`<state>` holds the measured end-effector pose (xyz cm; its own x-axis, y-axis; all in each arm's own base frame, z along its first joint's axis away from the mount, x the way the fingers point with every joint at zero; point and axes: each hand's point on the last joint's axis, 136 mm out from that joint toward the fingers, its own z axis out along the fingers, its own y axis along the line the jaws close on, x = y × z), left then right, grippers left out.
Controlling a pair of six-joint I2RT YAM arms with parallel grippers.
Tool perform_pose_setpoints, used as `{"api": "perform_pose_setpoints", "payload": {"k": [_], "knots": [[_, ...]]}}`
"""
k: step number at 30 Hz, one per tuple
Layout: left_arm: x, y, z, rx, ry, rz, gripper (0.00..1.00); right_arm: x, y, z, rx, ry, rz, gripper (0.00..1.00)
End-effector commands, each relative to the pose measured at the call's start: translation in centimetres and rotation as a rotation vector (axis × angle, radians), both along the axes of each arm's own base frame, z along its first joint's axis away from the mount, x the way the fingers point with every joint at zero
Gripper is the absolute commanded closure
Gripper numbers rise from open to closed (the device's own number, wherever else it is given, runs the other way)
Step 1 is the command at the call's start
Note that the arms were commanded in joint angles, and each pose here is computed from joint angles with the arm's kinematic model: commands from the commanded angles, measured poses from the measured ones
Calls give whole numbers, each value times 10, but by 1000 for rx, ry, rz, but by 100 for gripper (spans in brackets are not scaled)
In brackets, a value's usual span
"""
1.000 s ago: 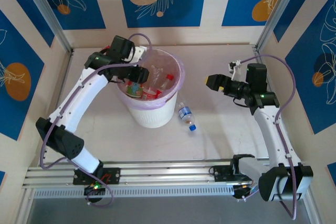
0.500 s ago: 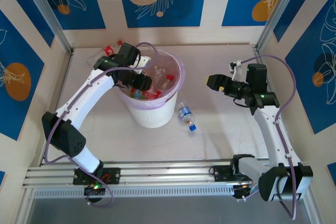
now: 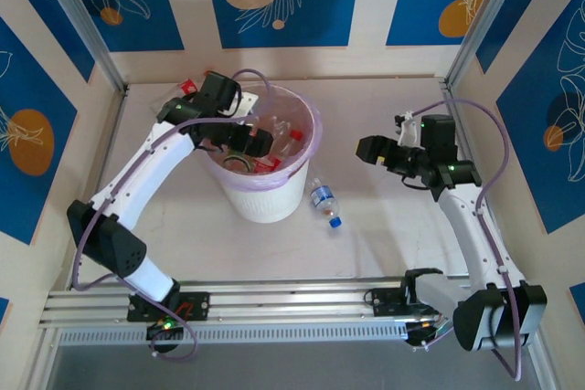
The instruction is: Put the plastic bottles in the bin
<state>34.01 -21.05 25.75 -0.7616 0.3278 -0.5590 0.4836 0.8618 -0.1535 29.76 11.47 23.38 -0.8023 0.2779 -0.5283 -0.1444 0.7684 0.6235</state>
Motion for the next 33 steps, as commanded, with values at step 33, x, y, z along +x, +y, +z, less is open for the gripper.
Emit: {"api": "perform_pose_setpoints", "payload": {"k": [33], "knots": [[-3,-5,51,-179,-126,57,5,-40,67,-190,-338,446,125,7]]}}
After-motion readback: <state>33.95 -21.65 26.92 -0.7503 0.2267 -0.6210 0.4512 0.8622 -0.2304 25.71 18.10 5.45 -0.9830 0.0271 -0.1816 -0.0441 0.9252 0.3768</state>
